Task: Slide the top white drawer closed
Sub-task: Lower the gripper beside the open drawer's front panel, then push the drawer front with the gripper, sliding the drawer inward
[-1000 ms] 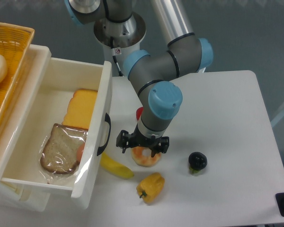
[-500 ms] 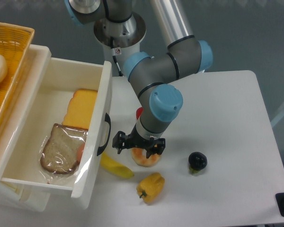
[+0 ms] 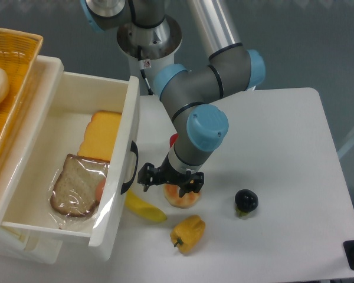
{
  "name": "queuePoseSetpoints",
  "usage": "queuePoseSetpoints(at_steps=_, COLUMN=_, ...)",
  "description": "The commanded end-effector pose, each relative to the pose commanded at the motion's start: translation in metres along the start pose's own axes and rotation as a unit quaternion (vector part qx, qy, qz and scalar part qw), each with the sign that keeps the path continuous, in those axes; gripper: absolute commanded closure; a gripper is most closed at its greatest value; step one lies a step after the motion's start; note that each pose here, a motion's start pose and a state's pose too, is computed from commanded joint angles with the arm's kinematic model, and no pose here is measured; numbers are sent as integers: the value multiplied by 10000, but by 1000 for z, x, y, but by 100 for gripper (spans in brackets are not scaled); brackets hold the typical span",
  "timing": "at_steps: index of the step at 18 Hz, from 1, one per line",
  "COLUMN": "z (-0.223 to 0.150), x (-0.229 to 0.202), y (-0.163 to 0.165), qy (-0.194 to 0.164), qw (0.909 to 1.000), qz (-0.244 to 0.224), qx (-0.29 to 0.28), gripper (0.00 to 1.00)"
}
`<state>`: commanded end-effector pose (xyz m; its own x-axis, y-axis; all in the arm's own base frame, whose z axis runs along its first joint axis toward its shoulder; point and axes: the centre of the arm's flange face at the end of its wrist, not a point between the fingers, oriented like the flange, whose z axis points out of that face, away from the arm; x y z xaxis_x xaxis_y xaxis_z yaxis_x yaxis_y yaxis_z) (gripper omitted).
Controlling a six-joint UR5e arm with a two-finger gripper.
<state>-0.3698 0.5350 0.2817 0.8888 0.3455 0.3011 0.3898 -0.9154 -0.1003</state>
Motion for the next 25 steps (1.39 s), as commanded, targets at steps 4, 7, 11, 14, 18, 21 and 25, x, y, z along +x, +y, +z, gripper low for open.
queuePoseSetpoints(at_steps=4, z=-1, x=2, y=0, qy=11, qw=10000, qz=10, qx=11, gripper=0)
queuePoseSetpoints(at_steps=7, z=-1, x=2, y=0, qy=8, qw=10000, qz=12, qx=18, gripper=0)
queuePoseSetpoints(at_steps=11, z=-2, x=3, y=0, qy=12, qw=10000, qz=30, qx=26, gripper=0)
queuePoseSetpoints(at_steps=14, z=-3, x=4, y=0, qy=9, qw=10000, qz=32, qx=32, gripper=0)
queuePoseSetpoints(at_steps=18, z=-3, x=8, y=-1, qy=-2, qw=10000, qz=66, qx=32, gripper=0)
queuePoseSetpoints(at_steps=21, z=-2, x=9, y=-1, qy=6, qw=10000, qz=68, qx=17, gripper=0)
queuePoseSetpoints(at_steps=25, z=-3, x=11, y=-1, qy=1, qw=10000, qz=88, qx=25, gripper=0)
